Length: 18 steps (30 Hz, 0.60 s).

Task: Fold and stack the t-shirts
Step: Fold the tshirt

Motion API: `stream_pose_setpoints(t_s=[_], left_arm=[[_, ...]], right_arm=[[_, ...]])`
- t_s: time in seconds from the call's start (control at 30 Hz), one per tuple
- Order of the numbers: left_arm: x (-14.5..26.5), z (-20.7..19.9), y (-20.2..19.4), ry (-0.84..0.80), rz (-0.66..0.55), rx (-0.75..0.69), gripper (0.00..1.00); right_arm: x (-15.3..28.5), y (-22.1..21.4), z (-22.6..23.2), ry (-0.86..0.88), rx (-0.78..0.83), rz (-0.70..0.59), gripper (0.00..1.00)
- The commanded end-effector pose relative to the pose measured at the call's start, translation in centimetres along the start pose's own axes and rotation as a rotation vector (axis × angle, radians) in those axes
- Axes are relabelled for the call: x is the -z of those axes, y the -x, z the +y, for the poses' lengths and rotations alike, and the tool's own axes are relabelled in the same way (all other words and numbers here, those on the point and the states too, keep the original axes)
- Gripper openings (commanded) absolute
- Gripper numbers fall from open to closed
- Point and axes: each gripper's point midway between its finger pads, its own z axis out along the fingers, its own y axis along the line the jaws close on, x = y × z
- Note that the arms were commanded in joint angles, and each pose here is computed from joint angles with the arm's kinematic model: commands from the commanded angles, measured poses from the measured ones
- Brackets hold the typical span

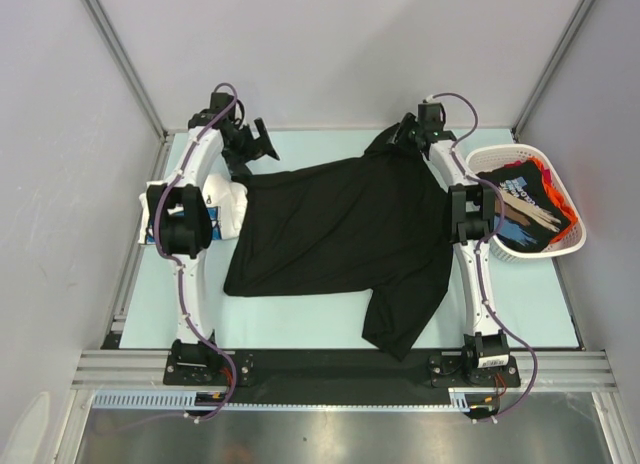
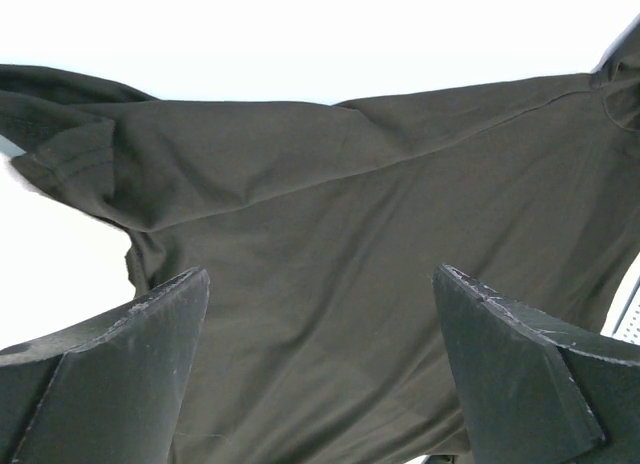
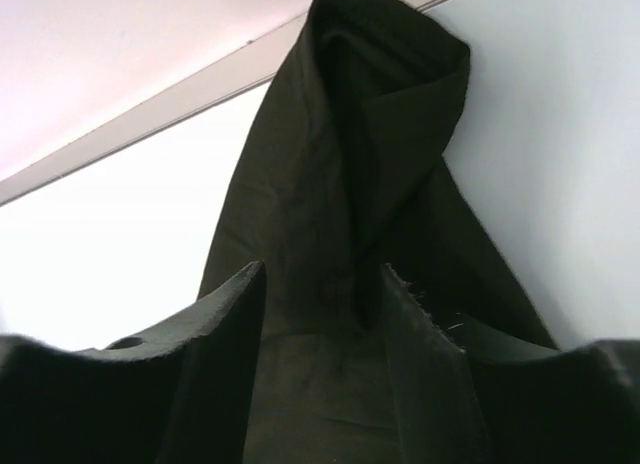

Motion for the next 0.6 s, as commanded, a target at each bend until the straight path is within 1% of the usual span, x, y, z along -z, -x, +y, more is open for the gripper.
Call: stream_pose_setpoints(t_s=[0.0, 0.03, 0.07, 0.1, 0.17, 0.33, 0.47, 0.57], left_arm=[[2.3, -0.7, 1.5, -0.039, -0.049, -0.034, 1.00], [2.3, -0.4, 1.6, -0.035, -0.049, -0.026, 1.00], [2.3, -0.3, 1.5, -0.035, -0.045, -0.021, 1.00], [2.2, -0.2, 1.6, -0.035, -0.047, -0.018, 1.00], [2.0, 0.4, 1.7, -0.014, -0.045, -0.010, 1.00], [1.7, 1.8, 2.7, 0.061, -0.090, -0.017, 1.00], [0.3, 4.5, 1.6, 0.148, -0.039, 0.044, 1.00], [-0.7, 5.7, 1.6, 0.185, -0.034, 0.051, 1.00]], right_arm=[[-0.6, -0.9, 0.4, -0.017, 0.023, -0.004, 0.33], [-0.7, -1.0, 0.8, -0.006, 0.015, -0.005, 0.19], [-0.7, -0.9, 0.7, -0.011, 0.009, -0.007, 0.03], [-0.6, -0.9, 0.8, -0.014, 0.005, -0.007, 0.00], [-0.4, -1.0, 0.9, -0.019, 0.012, -0.003, 0.00], [0.9, -0.6, 2.3, -0.003, 0.047, -0.005, 0.00], [1.9, 0.4, 3.2, 0.002, 0.070, -0.021, 0.00], [3.1, 1.7, 4.1, 0.007, 0.088, -0.049, 0.00]])
